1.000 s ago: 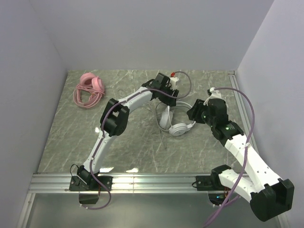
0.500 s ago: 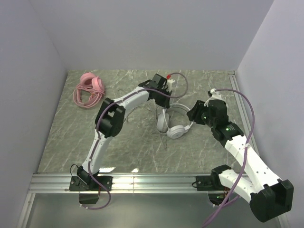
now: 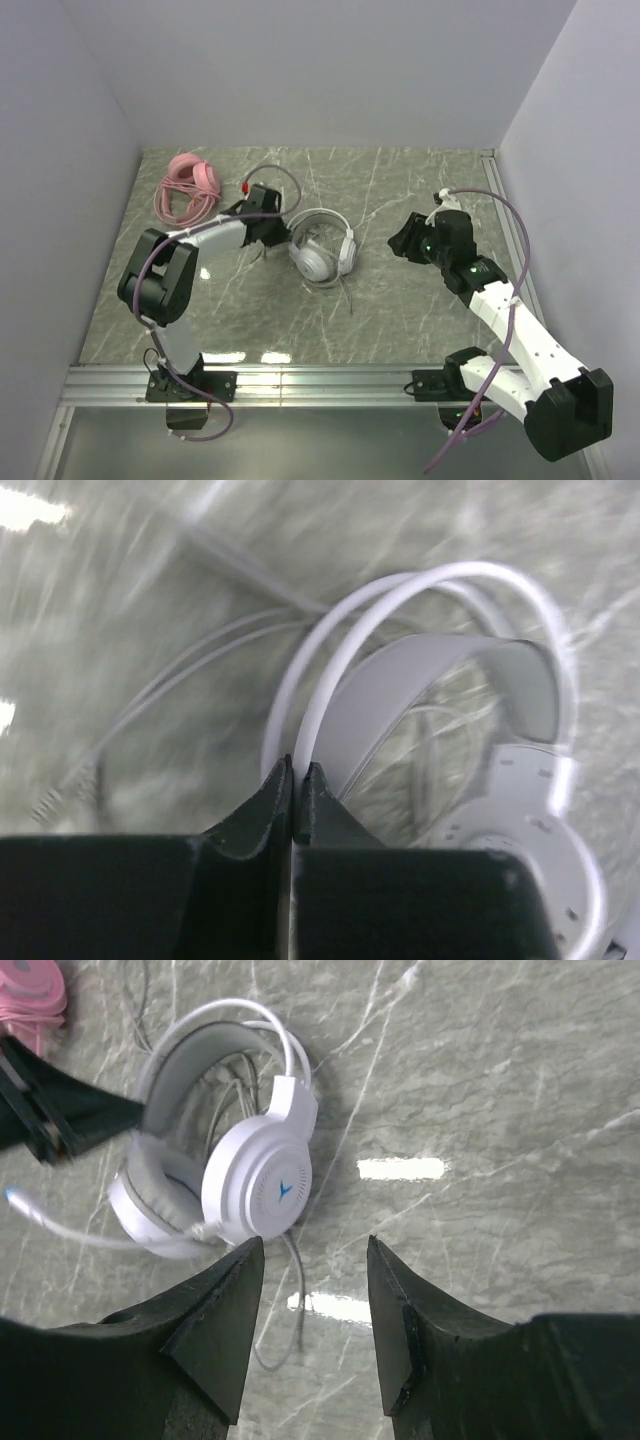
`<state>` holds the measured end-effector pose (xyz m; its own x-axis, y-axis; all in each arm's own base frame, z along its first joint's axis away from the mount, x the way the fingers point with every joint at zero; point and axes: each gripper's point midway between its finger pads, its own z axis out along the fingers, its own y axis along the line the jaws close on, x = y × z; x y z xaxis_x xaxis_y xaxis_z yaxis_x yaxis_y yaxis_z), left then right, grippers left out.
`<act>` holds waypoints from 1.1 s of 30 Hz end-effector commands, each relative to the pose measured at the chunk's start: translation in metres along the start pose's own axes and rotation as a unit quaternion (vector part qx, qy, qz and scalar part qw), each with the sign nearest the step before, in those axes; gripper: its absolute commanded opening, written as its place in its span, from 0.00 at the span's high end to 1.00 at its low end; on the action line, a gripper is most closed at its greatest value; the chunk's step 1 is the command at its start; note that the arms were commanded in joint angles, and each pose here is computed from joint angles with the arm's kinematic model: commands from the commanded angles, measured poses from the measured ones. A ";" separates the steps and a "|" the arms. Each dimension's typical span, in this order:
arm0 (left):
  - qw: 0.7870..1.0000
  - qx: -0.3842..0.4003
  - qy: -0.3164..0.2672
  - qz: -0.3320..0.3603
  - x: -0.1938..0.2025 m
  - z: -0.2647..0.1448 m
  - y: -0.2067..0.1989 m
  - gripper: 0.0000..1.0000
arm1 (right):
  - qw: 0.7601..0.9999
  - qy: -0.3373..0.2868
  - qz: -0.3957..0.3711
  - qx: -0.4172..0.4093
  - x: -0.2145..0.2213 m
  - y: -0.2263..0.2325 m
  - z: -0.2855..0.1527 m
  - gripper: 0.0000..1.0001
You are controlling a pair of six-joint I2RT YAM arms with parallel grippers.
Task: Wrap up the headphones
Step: Grab headphones with the left arm
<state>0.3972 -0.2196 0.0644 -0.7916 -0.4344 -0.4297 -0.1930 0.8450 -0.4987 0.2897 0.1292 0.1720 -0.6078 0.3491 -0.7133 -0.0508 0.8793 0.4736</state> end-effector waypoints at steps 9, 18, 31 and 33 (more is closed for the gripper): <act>0.991 -0.043 -0.094 -0.080 0.015 -0.041 0.001 0.56 | 0.993 0.020 -0.033 -0.109 0.013 0.037 0.003 0.46; 0.992 -0.051 -0.115 0.020 -0.007 -0.068 0.000 0.19 | 0.988 0.012 -0.061 -0.143 0.011 0.062 -0.001 0.44; 0.966 0.062 -0.096 0.233 -0.075 -0.043 -0.045 0.25 | 0.982 0.009 -0.086 -0.170 -0.002 0.079 -0.008 0.45; 0.962 0.078 -0.057 0.256 -0.065 -0.025 -0.049 0.26 | 0.981 0.009 -0.089 -0.170 -0.003 0.078 -0.010 0.45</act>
<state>0.4352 -0.2010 0.1341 -0.6988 -0.1720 -0.6943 0.1028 0.9364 -0.3355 0.2770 0.1894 0.1888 -0.6320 0.2044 -0.7476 -0.3528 0.7830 0.5123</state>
